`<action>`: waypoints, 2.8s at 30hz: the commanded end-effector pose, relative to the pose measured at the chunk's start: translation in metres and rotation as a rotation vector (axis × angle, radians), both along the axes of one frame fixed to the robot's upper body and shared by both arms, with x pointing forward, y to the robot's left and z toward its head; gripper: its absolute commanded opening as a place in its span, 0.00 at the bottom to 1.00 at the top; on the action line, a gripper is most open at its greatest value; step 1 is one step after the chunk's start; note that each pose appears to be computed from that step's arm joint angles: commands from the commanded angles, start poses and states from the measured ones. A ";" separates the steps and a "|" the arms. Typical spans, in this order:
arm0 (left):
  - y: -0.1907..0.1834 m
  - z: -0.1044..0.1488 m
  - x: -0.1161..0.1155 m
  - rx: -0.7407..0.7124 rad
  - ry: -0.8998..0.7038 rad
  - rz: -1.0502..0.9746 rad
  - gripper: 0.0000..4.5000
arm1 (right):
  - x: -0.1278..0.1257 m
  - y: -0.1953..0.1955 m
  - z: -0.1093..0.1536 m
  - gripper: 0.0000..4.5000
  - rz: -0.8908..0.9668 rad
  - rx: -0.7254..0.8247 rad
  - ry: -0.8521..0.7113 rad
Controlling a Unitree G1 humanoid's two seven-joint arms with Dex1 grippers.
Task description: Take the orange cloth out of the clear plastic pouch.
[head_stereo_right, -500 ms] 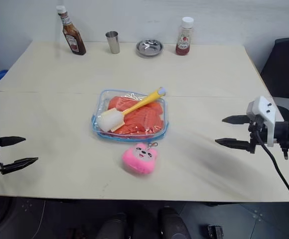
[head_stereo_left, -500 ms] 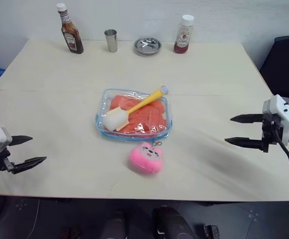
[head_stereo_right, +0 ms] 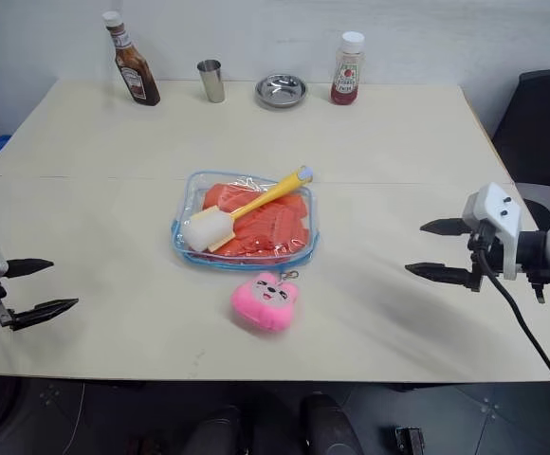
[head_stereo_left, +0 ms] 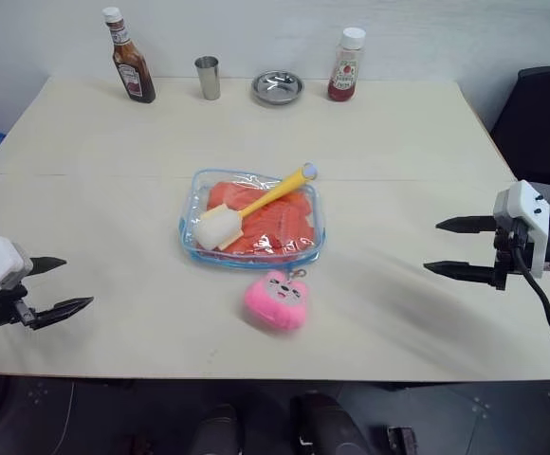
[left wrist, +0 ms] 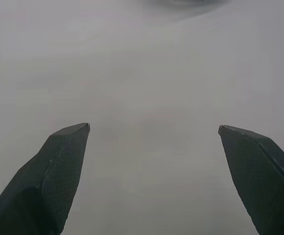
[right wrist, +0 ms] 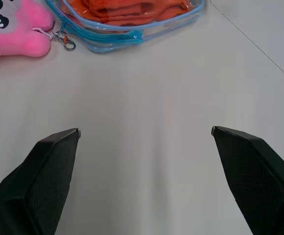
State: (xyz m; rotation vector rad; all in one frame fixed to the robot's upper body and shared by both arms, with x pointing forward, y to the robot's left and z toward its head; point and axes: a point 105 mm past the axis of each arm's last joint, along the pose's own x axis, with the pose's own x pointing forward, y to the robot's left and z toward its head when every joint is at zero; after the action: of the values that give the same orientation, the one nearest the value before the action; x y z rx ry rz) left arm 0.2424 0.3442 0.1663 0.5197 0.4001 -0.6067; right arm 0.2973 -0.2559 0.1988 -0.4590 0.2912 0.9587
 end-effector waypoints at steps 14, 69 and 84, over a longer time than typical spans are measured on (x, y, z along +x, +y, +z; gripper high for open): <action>-0.014 0.006 0.009 -0.088 -0.025 0.001 1.00 | 0.001 0.010 0.011 1.00 0.006 0.055 -0.052; -0.180 0.086 0.184 -0.194 0.028 -0.019 0.10 | -0.022 0.129 0.017 1.00 0.212 0.178 -0.221; 0.041 0.005 0.083 -0.068 0.036 0.702 0.18 | -0.020 0.169 0.017 1.00 0.443 0.232 -0.166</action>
State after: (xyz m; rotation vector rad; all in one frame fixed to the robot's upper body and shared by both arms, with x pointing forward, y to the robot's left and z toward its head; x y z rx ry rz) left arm 0.3242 0.3802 0.1506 0.2296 0.6392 0.0070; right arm 0.2798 -0.0897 0.2083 -0.3730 -0.0352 1.3421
